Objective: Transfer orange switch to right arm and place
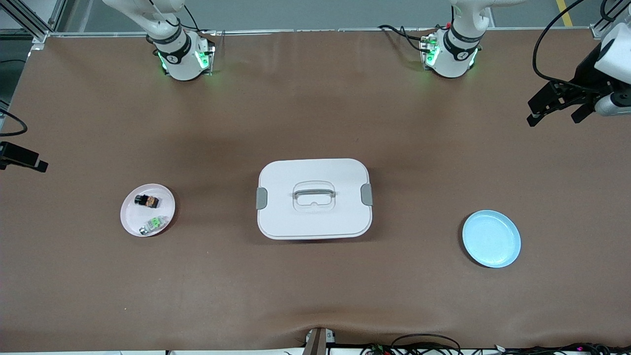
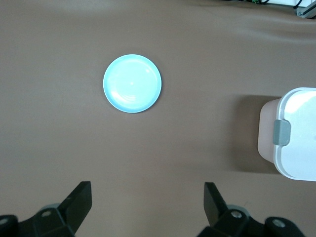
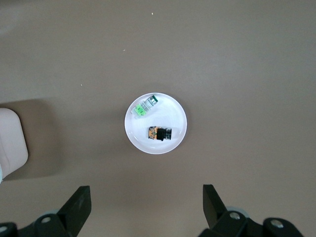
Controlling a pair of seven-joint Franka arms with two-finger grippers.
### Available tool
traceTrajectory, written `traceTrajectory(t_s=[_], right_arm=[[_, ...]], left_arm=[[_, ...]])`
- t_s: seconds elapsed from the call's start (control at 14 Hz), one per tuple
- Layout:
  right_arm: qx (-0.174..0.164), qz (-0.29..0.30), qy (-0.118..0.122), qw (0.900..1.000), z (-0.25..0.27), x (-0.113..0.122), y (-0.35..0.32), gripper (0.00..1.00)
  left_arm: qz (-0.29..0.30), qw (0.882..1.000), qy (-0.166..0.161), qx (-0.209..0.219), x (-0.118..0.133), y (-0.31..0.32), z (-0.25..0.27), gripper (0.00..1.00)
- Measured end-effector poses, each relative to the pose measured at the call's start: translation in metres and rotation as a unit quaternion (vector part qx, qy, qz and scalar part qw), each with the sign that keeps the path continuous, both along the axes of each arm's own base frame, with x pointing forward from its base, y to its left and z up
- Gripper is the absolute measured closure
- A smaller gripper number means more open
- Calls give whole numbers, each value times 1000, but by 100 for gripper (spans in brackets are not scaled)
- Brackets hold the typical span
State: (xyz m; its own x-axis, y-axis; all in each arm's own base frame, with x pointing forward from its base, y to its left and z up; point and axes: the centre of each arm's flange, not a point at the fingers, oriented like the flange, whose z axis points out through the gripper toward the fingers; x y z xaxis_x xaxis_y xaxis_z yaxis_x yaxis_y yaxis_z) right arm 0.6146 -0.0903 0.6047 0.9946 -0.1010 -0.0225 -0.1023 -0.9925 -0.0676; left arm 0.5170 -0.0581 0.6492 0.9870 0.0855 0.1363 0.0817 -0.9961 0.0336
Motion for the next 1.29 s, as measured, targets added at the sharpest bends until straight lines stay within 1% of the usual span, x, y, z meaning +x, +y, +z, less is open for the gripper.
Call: traceTrajectory(t_s=[0.14, 0.29, 0.43, 0.79, 1.0, 1.14, 1.29], right_arm=[[1, 6, 3, 1000, 0, 0, 7, 0], [3, 15, 12, 1000, 1, -3, 18, 0], [4, 25, 16, 1000, 7, -7, 29, 0], [-3, 61, 5, 998, 15, -16, 73, 0], [-12, 66, -6, 998, 11, -29, 67, 0], [-24, 79, -15, 996, 11, -38, 59, 0], [-28, 81, -22, 996, 16, -42, 57, 0]], left_arm=[[-10, 1000, 2, 2, 0, -1, 0, 0], [-55, 998, 4, 8, -1, 0, -1, 0], [-73, 997, 12, 11, -2, 4, -2, 0], [-38, 999, 21, 7, -4, 5, -3, 0], [-37, 999, 27, 7, -5, 4, -5, 0], [-39, 999, 25, 7, -4, 2, -3, 0], [-40, 999, 23, 6, -2, 1, -1, 0]])
